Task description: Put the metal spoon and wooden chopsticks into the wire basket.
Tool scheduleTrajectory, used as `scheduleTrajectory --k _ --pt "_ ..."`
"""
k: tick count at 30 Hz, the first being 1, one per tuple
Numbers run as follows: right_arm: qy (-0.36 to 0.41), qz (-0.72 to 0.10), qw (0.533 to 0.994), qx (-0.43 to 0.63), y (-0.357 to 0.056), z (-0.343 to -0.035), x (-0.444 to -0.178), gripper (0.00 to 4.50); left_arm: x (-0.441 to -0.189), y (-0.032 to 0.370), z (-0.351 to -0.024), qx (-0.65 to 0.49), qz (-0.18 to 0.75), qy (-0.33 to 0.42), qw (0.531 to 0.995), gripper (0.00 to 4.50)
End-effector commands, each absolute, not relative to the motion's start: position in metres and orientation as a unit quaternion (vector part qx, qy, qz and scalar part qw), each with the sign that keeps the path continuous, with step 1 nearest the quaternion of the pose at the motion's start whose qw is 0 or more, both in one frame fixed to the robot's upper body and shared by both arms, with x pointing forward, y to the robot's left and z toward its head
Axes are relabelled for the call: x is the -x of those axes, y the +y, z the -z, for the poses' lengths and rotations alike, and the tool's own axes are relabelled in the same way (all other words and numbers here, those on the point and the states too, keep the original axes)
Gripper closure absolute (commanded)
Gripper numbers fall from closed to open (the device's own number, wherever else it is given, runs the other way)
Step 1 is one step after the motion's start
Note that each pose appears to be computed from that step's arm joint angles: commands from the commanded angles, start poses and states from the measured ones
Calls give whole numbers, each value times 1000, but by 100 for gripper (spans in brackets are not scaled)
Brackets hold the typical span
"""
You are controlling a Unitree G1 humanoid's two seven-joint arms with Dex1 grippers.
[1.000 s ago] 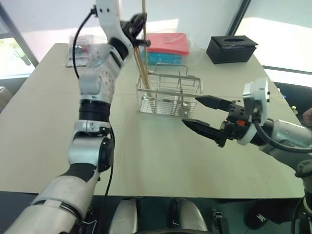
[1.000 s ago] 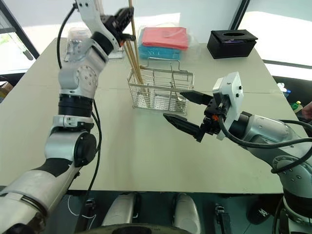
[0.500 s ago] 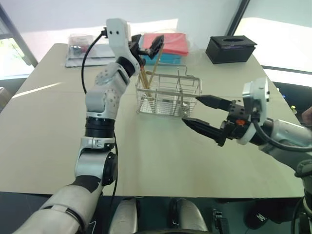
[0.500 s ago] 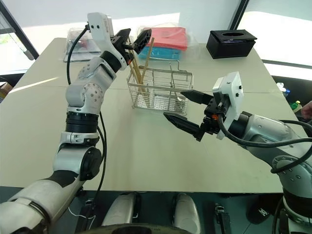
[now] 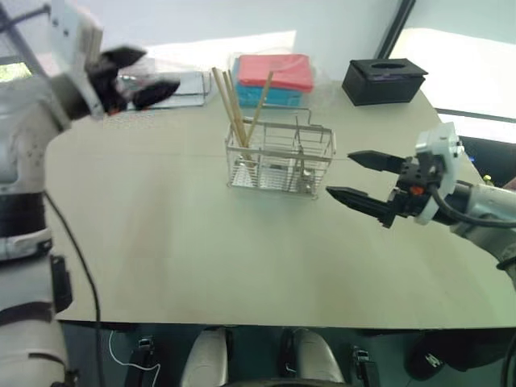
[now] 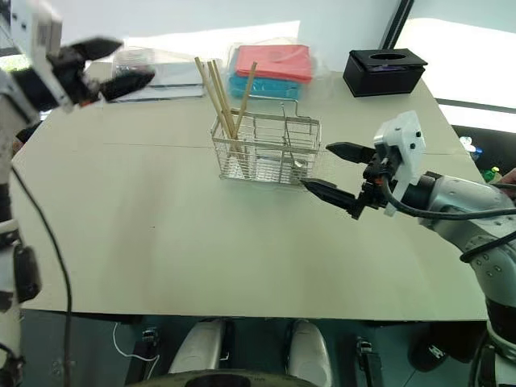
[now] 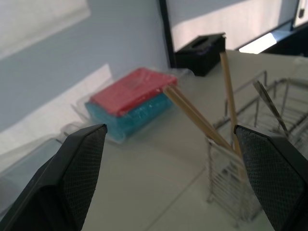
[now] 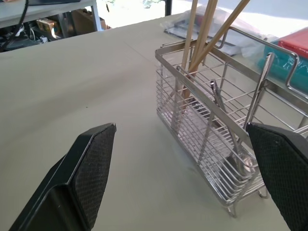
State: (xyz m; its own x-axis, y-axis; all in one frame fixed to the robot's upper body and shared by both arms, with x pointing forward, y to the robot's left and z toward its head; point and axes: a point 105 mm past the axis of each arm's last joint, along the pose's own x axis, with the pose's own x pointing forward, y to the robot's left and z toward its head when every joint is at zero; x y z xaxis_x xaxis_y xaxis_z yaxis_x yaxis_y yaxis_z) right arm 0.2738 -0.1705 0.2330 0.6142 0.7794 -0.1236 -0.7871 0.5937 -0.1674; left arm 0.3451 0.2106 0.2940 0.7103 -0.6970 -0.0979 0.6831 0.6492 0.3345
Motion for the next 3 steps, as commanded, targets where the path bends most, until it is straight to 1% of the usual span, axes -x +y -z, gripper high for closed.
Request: scheduleTrajectory --k 1,3 --pt "9 -436 891 128 -181 -237 -274 0 -312 200 -297 -204 432 -27 878 4" --pt "11 -440 889 126 -181 -234 -275 0 -304 201 -288 -209 427 -17 879 4"
